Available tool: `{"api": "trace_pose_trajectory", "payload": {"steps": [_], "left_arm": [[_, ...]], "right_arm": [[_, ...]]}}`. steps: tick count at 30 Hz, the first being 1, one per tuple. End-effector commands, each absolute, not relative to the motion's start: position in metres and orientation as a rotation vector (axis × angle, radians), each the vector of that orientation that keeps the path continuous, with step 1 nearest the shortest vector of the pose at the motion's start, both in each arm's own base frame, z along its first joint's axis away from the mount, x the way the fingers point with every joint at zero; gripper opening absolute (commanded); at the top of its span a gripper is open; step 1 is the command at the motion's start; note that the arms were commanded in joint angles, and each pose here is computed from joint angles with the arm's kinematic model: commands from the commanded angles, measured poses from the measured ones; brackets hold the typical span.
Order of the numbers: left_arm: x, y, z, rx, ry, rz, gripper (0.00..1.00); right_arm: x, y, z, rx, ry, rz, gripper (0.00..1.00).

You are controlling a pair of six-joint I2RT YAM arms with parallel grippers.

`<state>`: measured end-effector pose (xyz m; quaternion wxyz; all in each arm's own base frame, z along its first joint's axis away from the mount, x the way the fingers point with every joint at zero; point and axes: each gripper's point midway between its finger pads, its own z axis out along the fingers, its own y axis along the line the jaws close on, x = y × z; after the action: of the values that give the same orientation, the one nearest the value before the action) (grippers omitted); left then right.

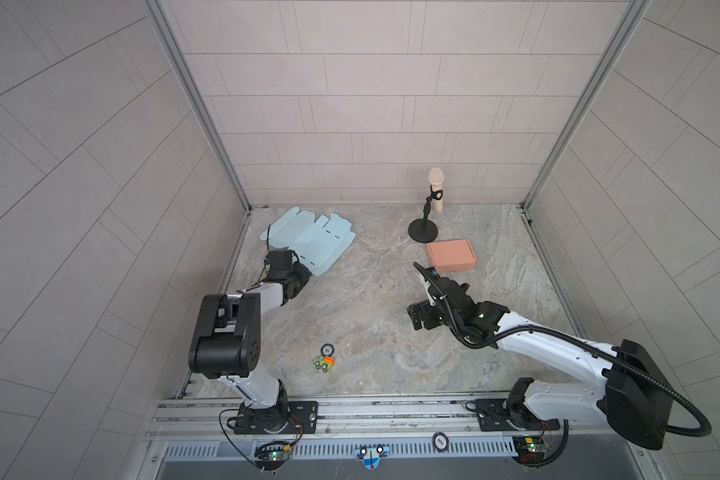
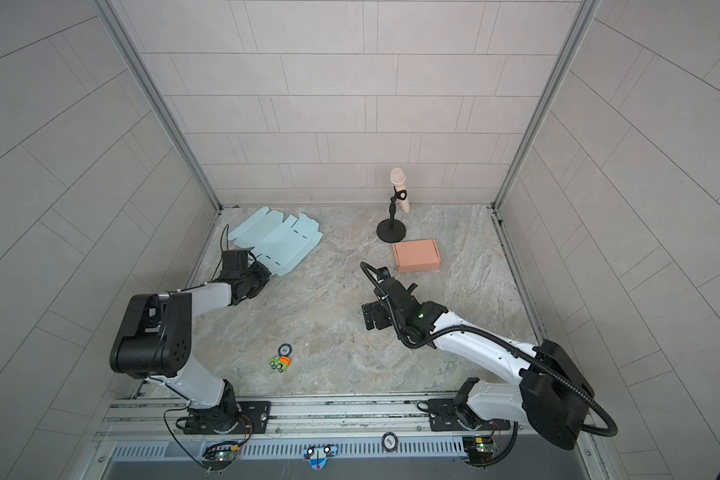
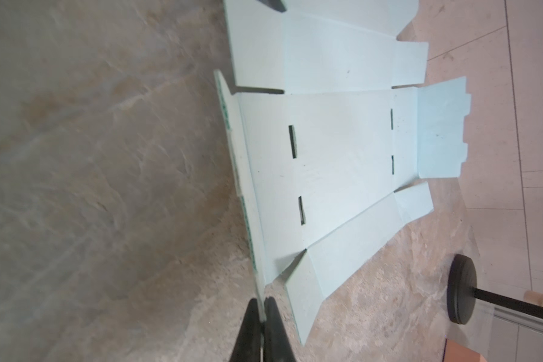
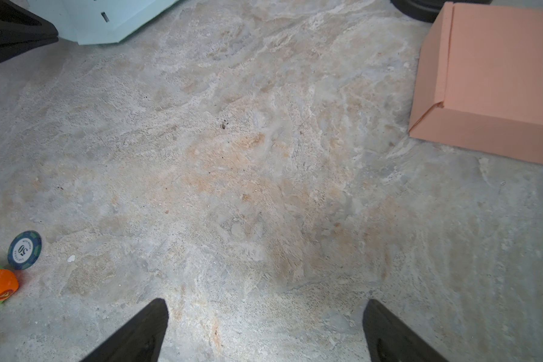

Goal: Fold the paper box

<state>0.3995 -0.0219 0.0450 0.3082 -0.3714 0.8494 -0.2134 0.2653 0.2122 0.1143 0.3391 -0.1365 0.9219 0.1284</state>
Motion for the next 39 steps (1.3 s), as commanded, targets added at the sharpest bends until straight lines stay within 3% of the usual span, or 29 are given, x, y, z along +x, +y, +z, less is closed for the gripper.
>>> {"api": "trace_pose_trajectory", "payload": {"steps": [1,8,19,32,39], "left_arm": [[0.389,-0.039,0.051,-0.972,2.221,-0.632,0.03],[0.347,-0.095,0.049,-0.906,2.224,-0.791,0.04],[0.279,-0.171,0.045,-0.719,2.296,-0.879,0.1],[0.227,-0.223,0.028,-0.508,2.421,-0.864,0.15],[0.203,-0.243,0.026,-0.41,2.446,-0.855,0.22]], "right_arm": [[0.27,0.218,0.12,-0.337,2.387,0.355,1.0],[0.27,0.236,0.098,-0.311,2.425,0.453,1.0],[0.273,0.229,0.072,-0.309,2.478,0.363,1.0],[0.266,0.216,0.053,-0.263,2.524,0.326,1.0],[0.269,0.199,0.057,-0.231,2.525,0.293,1.0]]}}
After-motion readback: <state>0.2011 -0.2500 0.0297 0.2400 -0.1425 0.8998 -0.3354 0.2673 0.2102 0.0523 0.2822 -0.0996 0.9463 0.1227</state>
